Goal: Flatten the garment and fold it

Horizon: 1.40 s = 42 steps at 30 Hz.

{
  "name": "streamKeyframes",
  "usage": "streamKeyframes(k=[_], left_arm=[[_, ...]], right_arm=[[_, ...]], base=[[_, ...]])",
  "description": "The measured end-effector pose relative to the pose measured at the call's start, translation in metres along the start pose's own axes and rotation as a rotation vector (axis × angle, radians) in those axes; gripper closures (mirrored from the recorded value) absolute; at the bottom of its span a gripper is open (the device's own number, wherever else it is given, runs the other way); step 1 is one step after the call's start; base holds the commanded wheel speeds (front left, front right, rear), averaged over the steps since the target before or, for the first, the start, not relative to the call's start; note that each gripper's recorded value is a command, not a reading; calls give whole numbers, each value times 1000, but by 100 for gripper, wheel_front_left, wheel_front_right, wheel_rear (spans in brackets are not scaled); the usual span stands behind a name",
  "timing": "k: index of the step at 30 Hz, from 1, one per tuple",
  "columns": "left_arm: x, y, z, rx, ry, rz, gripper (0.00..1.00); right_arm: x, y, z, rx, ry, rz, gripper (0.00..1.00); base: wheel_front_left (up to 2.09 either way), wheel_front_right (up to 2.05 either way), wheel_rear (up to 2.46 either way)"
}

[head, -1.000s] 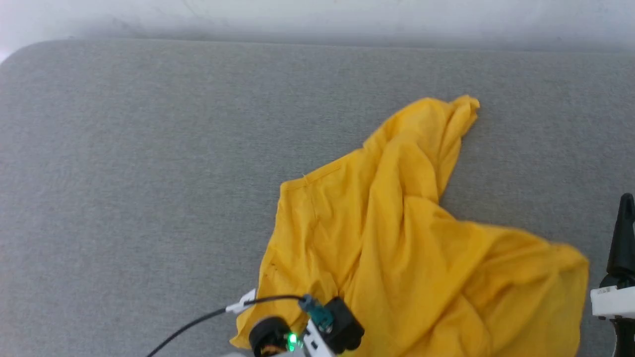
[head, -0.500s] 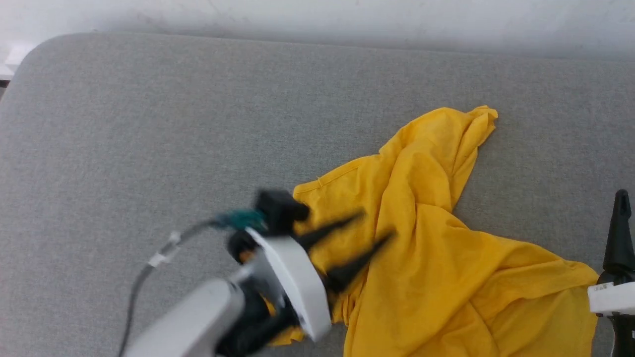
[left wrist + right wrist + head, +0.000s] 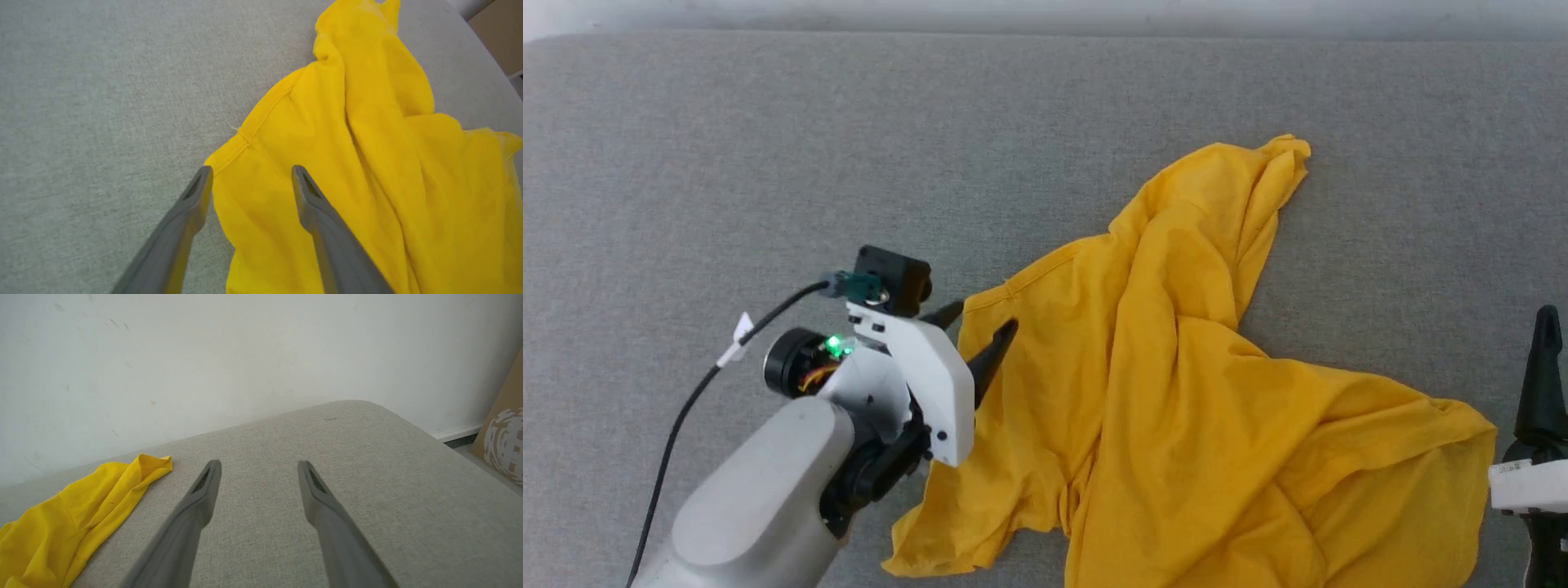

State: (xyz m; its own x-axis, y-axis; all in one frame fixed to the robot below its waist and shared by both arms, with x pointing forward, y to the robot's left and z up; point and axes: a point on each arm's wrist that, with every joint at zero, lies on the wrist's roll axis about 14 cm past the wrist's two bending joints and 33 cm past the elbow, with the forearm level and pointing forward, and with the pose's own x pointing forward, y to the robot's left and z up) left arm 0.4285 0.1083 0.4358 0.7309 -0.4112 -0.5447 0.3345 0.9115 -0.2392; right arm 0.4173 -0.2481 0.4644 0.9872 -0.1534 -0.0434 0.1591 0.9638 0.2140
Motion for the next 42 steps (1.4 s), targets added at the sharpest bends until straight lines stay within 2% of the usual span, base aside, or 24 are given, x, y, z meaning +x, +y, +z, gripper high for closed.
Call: streamKeyframes(k=[4, 9, 10, 11, 17, 22, 27, 29, 33, 38, 39, 40, 41, 42], left_arm=[[4, 4, -32, 2, 146, 26, 0], [2, 17, -40, 35, 177, 91, 0], [2, 17, -41, 31, 181, 90, 41], [2, 16, -41, 30, 182, 88, 100], [5, 16, -34, 21, 141, 73, 100], [12, 28, 16, 64, -8, 91, 100], [15, 66, 66, 182, -83, 164, 100], [17, 86, 80, 195, -97, 209, 100], [25, 118, 94, 213, -109, 274, 100], [43, 146, 84, 221, -99, 338, 100], [47, 150, 81, 215, -98, 344, 69], [51, 151, 78, 207, -100, 344, 12], [55, 152, 75, 195, -99, 344, 0], [58, 151, 73, 175, -109, 338, 0]], right_arm=[[-1, -4, -4, -1, 10, -10, 0], [1, 0, -2, 4, 2, -3, 0], [2, 0, -1, 5, -1, -1, 0], [2, 1, 0, 5, -4, 0, 0], [2, -1, -1, 3, -3, -4, 0], [5, -1, -4, 0, 0, -5, 0], [9, -3, -9, -5, 11, -12, 0], [12, -5, -12, -8, 14, -17, 0], [16, -11, -18, -15, 19, -33, 0], [17, -20, -27, -28, 35, -58, 0], [17, -22, -28, -31, 39, -62, 0], [16, -23, -30, -33, 40, -67, 0], [16, -25, -31, -35, 45, -72, 0], [15, -27, -33, -38, 51, -76, 0]], base=[[0, 0, 0], [0, 0, 0], [0, 0, 0], [0, 0, 0], [0, 0, 0], [0, 0, 0], [0, 0, 0], [0, 0, 0], [0, 0, 0], [0, 0, 0], [0, 0, 0], [0, 0, 0], [0, 0, 0], [0, 0, 0]])
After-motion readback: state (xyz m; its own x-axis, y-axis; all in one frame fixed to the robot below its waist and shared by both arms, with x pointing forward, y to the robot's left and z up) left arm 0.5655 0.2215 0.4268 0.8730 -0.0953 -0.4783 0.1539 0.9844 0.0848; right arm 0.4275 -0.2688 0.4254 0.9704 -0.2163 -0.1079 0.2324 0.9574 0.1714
